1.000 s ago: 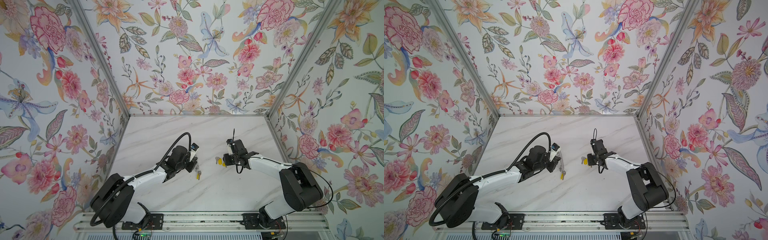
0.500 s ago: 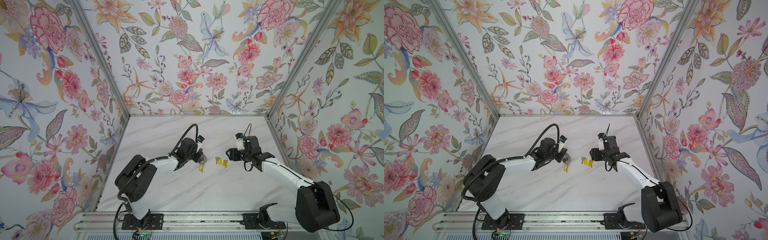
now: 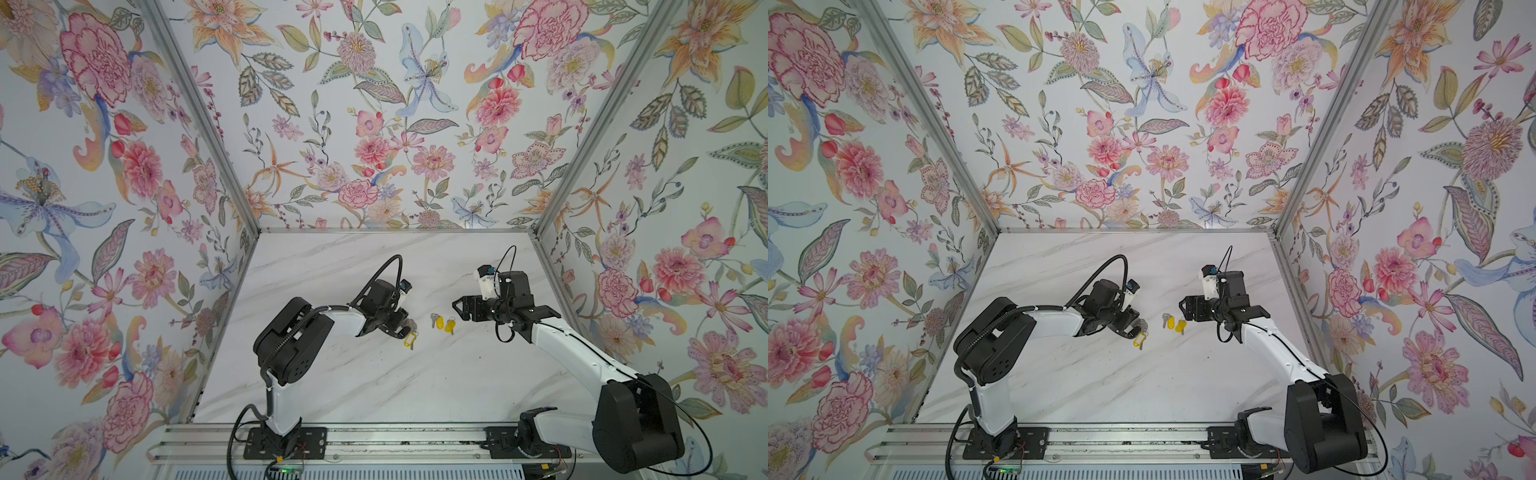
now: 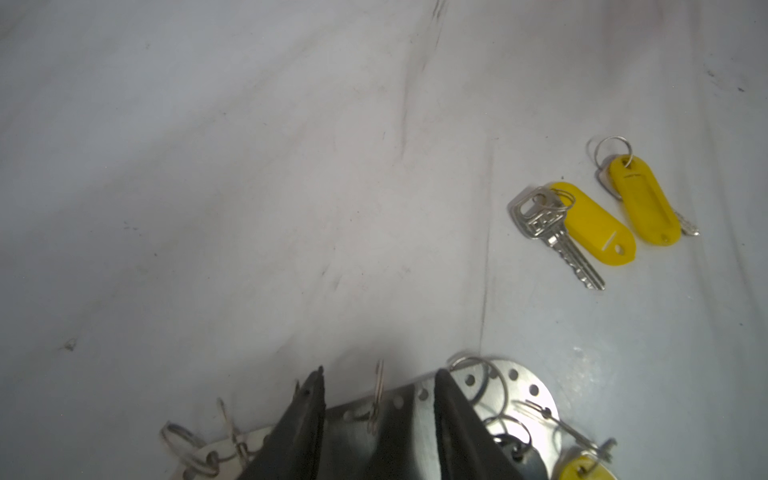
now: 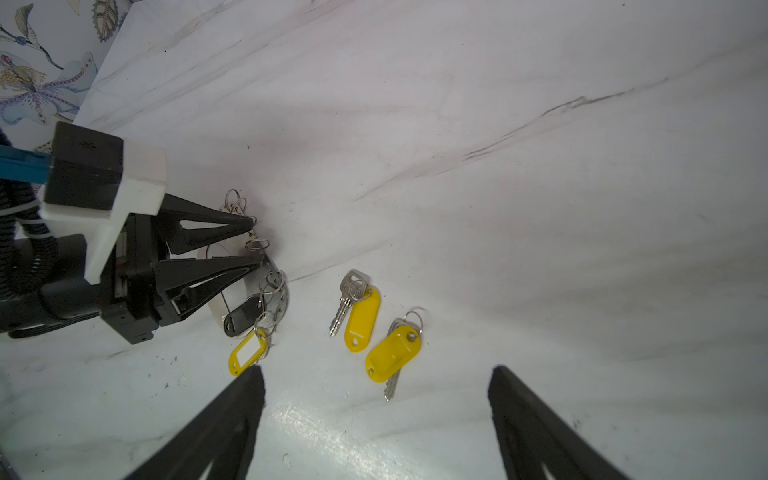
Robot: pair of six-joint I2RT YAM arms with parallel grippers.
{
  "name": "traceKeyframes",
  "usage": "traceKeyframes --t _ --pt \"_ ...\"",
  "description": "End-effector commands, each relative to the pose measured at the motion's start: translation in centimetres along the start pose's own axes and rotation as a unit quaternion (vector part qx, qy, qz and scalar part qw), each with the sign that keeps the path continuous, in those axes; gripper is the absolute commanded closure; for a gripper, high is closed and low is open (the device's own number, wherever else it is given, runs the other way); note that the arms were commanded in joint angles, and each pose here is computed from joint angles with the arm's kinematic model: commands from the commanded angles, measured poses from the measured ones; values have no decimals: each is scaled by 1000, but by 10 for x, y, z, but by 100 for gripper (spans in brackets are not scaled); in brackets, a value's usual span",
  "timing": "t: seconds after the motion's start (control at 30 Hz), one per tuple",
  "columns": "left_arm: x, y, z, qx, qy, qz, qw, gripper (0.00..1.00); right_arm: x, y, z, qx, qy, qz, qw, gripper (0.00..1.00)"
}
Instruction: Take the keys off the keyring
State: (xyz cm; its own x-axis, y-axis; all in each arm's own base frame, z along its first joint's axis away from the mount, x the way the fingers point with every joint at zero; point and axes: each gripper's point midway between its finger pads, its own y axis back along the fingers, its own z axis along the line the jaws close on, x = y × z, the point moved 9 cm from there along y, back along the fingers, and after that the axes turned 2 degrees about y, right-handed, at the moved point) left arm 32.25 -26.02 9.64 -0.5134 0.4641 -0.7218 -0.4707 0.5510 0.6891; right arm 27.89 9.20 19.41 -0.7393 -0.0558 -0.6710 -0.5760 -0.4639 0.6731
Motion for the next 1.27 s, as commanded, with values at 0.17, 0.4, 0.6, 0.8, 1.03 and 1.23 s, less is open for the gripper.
traceKeyframes --t 0.17,0.4,0.6,0.8,1.03,1.23 --pt "-21 101 33 -111 -4 -83 990 1 7 28 -29 86 16 -56 995 1" --pt "23 171 102 -327 59 -135 933 1 12 23 -60 211 57 -173 960 1" --pt "77 195 139 -441 104 -193 870 1 16 1 -78 261 99 -225 933 1" --pt "84 190 154 -461 98 -203 858 1 20 -17 -85 259 127 -258 922 1" --pt "79 183 159 -445 75 -233 861 0 30 -16 -95 223 115 -276 928 1" --pt "81 186 157 -443 67 -243 861 1 31 -17 -96 222 111 -274 929 1"
